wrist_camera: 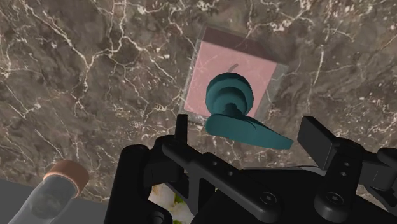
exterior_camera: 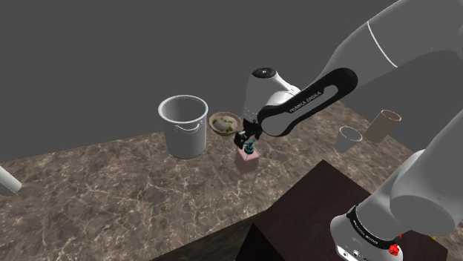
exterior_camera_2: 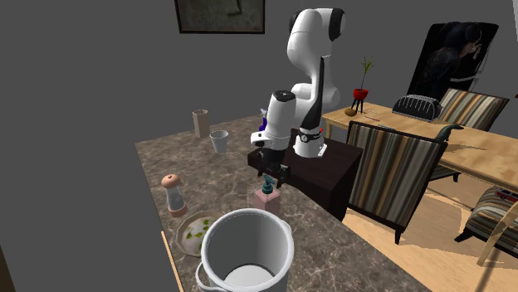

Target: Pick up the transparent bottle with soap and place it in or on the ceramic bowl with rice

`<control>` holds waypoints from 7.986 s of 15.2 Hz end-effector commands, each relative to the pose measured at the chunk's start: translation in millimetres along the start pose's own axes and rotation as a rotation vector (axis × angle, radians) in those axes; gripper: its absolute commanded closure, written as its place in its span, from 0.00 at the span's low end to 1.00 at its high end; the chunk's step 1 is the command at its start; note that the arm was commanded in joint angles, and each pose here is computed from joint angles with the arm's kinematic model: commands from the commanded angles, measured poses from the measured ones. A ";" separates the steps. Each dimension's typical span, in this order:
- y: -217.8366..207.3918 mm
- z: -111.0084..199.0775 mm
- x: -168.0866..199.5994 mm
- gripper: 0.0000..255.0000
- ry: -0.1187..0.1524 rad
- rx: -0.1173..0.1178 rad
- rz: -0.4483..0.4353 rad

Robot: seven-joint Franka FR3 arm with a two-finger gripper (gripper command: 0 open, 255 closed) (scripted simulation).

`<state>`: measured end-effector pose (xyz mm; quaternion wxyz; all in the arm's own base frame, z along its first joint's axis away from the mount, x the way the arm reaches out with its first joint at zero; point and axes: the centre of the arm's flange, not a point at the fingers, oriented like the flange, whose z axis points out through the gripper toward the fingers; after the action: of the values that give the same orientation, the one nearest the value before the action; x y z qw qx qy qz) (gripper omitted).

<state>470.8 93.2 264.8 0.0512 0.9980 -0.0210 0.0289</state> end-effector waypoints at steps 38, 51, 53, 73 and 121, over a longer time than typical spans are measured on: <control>9.3 -95.2 5.7 1.00 0.000 0.000 0.000; 15.9 -160.5 9.7 1.00 0.000 0.000 0.000; 22.5 -165.6 34.7 1.00 0.000 0.000 0.000; 86.1 -209.5 277.6 1.00 0.000 0.000 0.000; 71.8 -118.7 269.1 0.00 0.000 0.000 0.000</control>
<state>730.0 23.5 404.7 0.0510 0.9980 -0.0210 0.0295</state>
